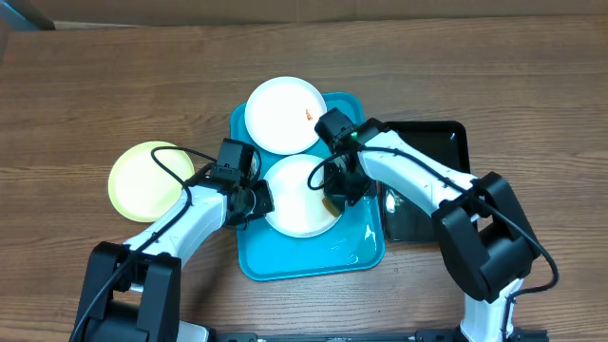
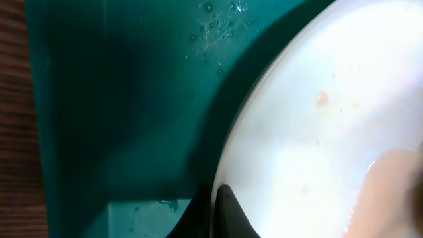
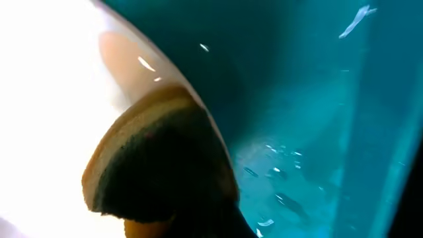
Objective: Clean dirty plates on tray and stack at the side
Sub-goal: 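Scrub the white plate with the sponge in the right gripper, then drop the sponge into the black tray and withdraw the right gripper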
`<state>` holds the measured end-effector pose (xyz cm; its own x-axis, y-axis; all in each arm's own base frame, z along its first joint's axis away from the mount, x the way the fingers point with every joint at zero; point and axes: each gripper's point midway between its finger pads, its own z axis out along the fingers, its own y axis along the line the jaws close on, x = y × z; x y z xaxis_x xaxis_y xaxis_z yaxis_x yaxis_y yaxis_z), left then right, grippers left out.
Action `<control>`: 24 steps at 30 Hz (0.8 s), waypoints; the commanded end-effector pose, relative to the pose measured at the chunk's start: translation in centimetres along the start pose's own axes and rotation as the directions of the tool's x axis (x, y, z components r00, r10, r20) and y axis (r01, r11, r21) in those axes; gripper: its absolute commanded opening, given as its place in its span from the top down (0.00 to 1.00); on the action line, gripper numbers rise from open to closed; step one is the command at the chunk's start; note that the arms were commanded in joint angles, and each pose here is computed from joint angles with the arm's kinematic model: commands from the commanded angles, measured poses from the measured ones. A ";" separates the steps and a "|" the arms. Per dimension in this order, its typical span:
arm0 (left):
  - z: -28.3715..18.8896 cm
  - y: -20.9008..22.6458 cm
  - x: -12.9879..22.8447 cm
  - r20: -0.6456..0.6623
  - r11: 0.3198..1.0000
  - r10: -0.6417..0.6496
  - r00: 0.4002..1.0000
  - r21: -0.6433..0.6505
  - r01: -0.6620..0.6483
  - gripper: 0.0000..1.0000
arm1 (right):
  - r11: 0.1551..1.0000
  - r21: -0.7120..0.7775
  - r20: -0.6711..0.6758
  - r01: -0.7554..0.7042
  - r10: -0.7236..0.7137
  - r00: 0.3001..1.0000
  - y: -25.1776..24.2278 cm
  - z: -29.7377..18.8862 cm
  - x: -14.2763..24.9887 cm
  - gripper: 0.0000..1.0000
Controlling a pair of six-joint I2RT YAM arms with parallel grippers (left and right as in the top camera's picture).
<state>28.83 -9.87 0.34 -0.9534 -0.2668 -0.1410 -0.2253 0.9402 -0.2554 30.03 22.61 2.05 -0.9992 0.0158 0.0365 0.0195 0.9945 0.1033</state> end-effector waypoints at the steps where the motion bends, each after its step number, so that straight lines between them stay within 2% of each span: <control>1: 1.1 5.0 1.5 -0.024 0.980 -0.024 0.999 -0.200 0.019 0.96 | 0.989 0.123 0.156 -0.078 0.058 0.986 -4.6 -3.8 -3.3 0.96; 7: 0.6 4.6 0.9 -0.023 0.980 -0.022 0.999 -0.199 0.017 0.96 | 0.990 0.096 0.170 -0.101 0.084 0.982 -6.1 -6.2 -3.5 0.96; 12: -0.8 2.9 -0.6 -0.032 0.985 0.046 0.998 -0.165 -0.051 0.96 | 0.987 0.045 0.175 -0.156 0.146 0.974 -9.0 -9.0 -3.7 0.96; 19: -3.1 1.1 -2.5 -0.027 0.985 0.102 0.994 -0.139 -0.105 0.96 | 0.968 0.027 0.107 -0.251 0.246 0.963 -13.2 -7.9 -3.3 0.94; 21: -3.6 0.7 -3.1 -0.019 0.984 0.115 0.993 -0.136 -0.117 0.96 | 0.963 0.030 0.102 -0.267 0.263 0.959 -14.0 -6.8 -3.1 0.88; 22: -3.9 0.6 -3.4 -0.015 0.983 0.118 0.993 -0.139 -0.119 0.96 | 0.961 0.033 0.097 -0.274 0.270 0.958 -14.4 -6.1 -2.8 0.78; 23: -4.2 0.5 -3.7 -0.010 0.982 0.119 0.993 -0.145 -0.119 0.96 | 0.960 0.037 0.090 -0.279 0.275 0.957 -14.7 -5.4 -2.5 0.61; 24: -4.5 0.4 -4.0 -0.004 0.982 0.120 0.993 -0.147 -0.119 0.96 | 0.959 0.041 0.083 -0.281 0.277 0.957 -14.9 -4.8 -2.2 0.53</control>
<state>30.10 -8.05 3.92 -0.9759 -0.1790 -0.1249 -0.1641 0.9790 -0.1213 33.65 7.54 6.43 -0.9515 0.3038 -0.0491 0.3014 0.9522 0.0495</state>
